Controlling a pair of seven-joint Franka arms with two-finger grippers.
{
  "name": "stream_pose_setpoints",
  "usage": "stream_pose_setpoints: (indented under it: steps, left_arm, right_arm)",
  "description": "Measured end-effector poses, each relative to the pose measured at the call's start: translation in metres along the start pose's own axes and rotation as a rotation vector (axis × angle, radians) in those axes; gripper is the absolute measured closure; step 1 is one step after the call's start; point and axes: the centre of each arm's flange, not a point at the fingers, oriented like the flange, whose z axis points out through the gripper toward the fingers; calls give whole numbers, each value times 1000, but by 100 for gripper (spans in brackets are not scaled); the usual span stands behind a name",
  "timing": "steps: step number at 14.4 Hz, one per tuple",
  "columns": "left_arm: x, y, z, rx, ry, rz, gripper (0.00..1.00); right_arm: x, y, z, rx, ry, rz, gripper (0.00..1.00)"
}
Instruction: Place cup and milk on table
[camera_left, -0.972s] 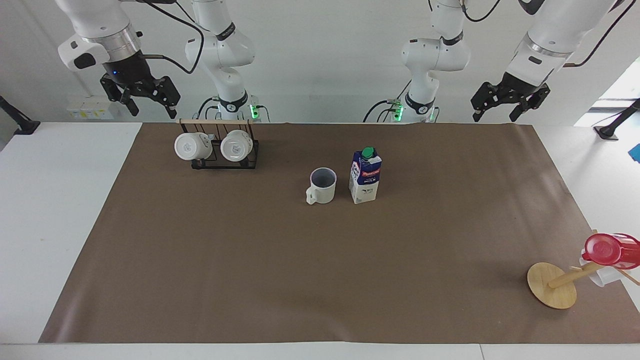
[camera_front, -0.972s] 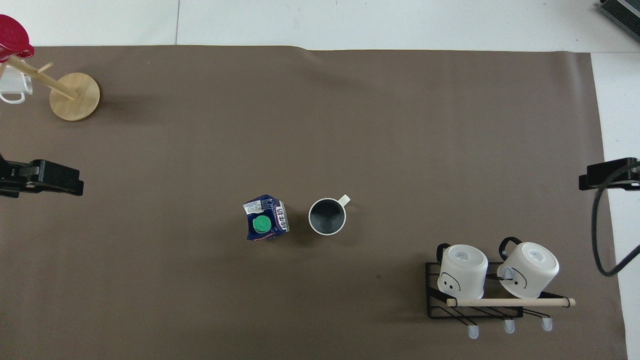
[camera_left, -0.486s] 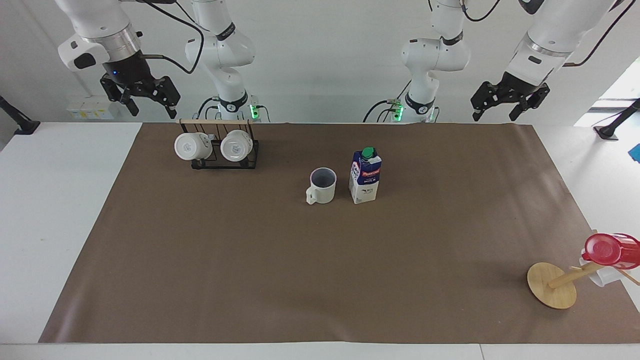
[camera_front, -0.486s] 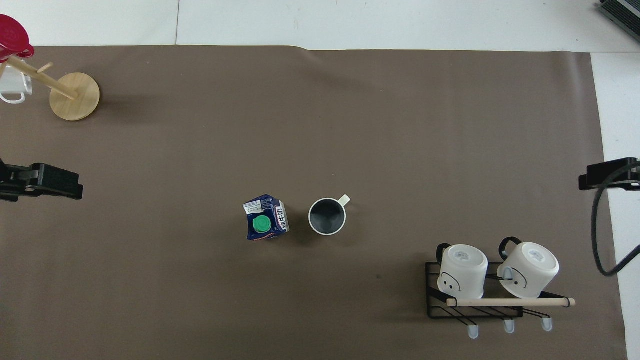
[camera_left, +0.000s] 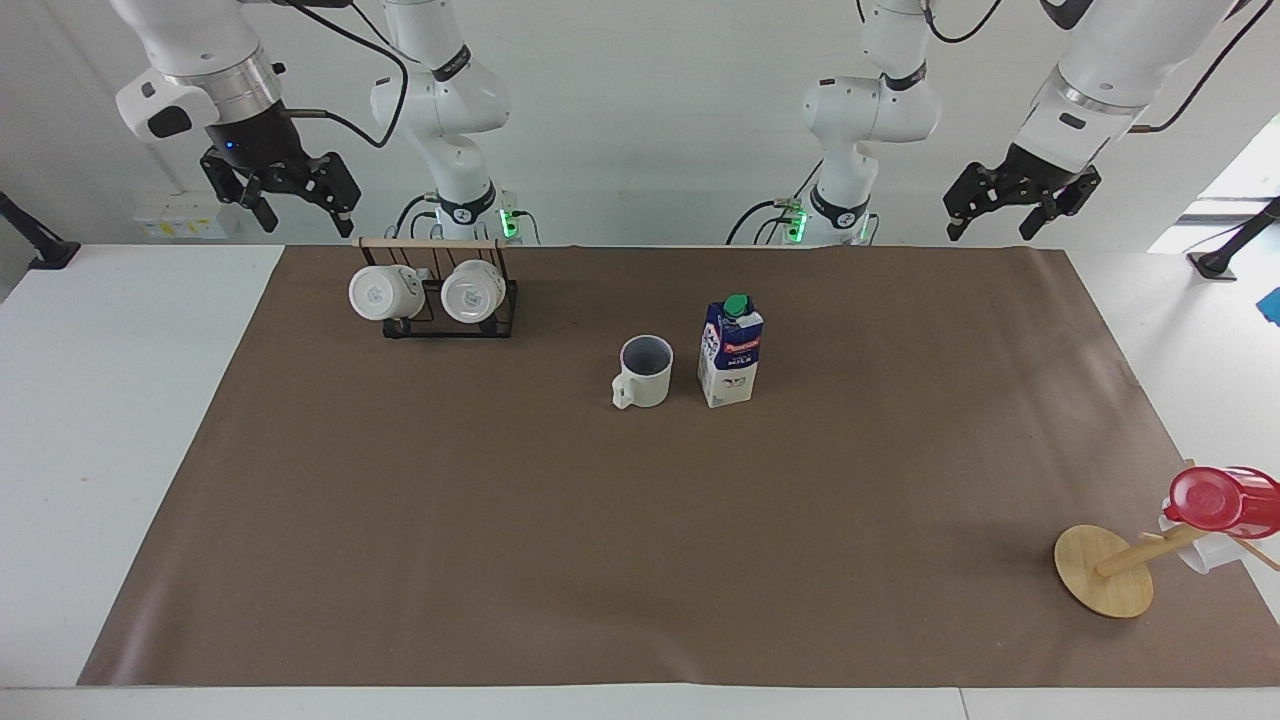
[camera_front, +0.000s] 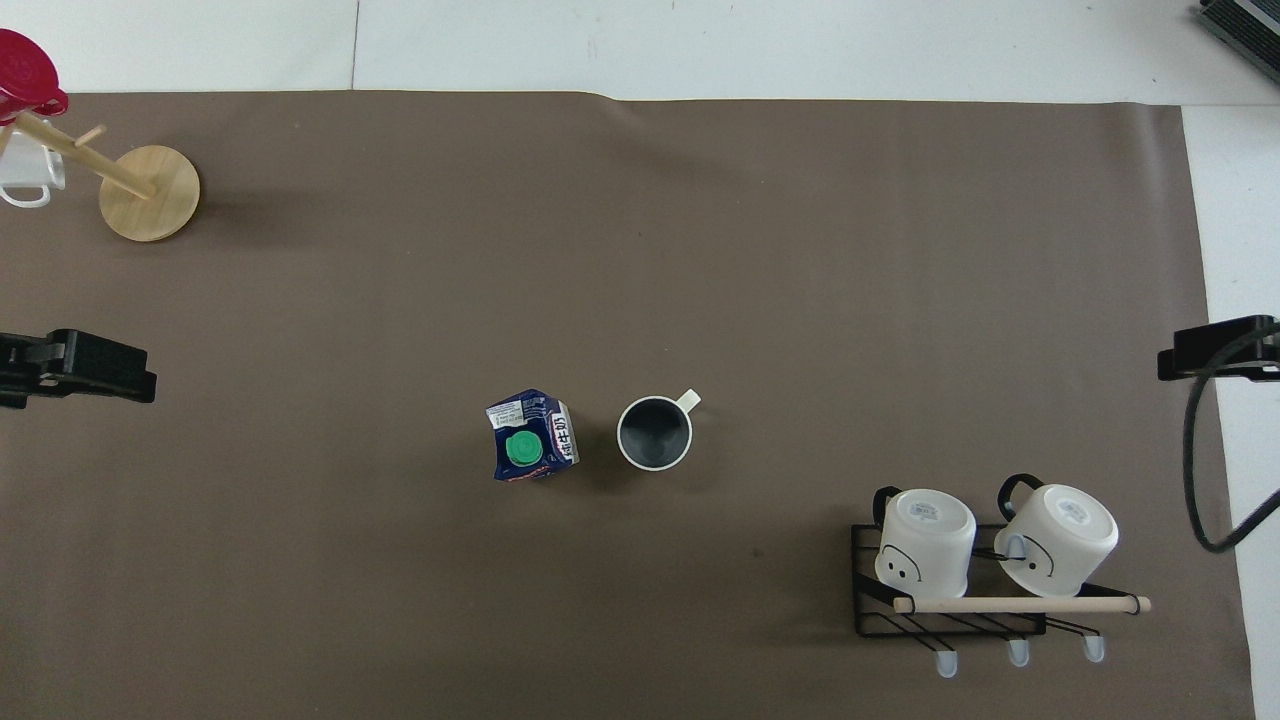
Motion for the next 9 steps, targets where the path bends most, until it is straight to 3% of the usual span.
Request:
stream_pose_setpoints:
  steps: [9]
  left_arm:
    - [-2,-1,-1,-1,-1,0,0]
  right_arm:
    - [0,0,0,0,0,0,0]
